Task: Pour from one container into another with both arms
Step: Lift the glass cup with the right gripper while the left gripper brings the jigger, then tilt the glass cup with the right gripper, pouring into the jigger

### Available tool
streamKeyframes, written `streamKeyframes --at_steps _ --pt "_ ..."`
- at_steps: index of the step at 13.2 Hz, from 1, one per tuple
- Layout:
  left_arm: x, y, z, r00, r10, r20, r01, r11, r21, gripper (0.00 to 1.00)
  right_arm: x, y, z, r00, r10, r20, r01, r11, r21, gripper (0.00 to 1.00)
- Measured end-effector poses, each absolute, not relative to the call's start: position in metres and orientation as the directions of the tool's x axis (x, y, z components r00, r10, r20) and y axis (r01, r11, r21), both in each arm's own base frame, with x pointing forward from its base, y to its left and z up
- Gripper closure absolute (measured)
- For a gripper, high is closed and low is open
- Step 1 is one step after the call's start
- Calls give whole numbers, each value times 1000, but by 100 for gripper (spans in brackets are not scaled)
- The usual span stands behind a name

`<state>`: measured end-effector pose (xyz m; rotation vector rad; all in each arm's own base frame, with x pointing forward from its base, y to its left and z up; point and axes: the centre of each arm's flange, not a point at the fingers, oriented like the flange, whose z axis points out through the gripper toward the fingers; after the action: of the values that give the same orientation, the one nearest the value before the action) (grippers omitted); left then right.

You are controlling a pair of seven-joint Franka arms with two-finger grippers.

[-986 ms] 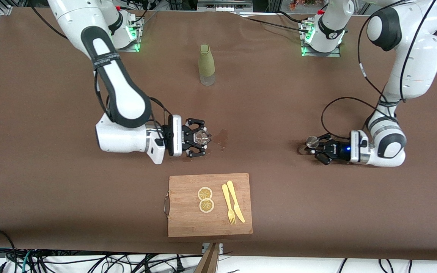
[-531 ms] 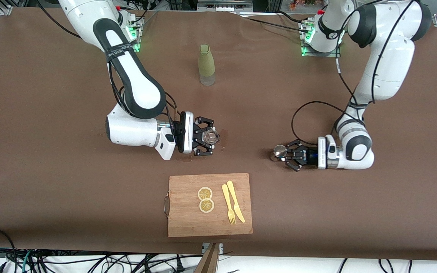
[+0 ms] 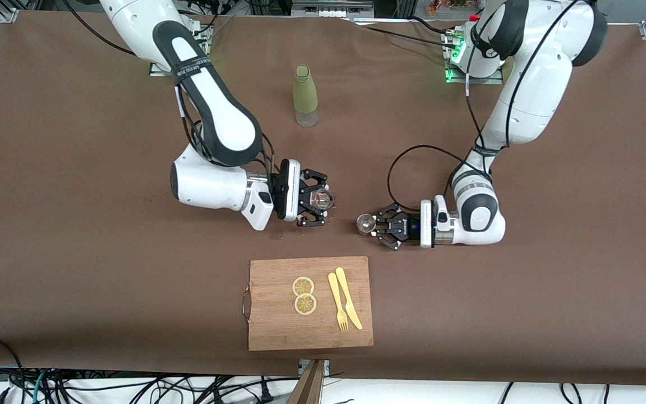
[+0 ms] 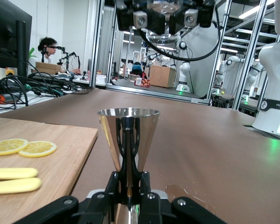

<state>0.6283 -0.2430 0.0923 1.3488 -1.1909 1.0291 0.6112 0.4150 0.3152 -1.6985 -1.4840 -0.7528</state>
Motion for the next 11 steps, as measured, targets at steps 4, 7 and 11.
streamKeyframes --at_steps 4,7,11 --pt "620 -278 97 154 -118 981 -987 26 158 79 607 422 313 139 612 779 990 -64 -126 85" --pt "616 -291 97 162 -126 979 -985 32 167 79 604 428 311 141 639 757 990 -93 -106 85" --pt "614 -296 98 159 -130 979 -985 41 165 79 604 429 307 140 647 750 990 -96 -102 85"
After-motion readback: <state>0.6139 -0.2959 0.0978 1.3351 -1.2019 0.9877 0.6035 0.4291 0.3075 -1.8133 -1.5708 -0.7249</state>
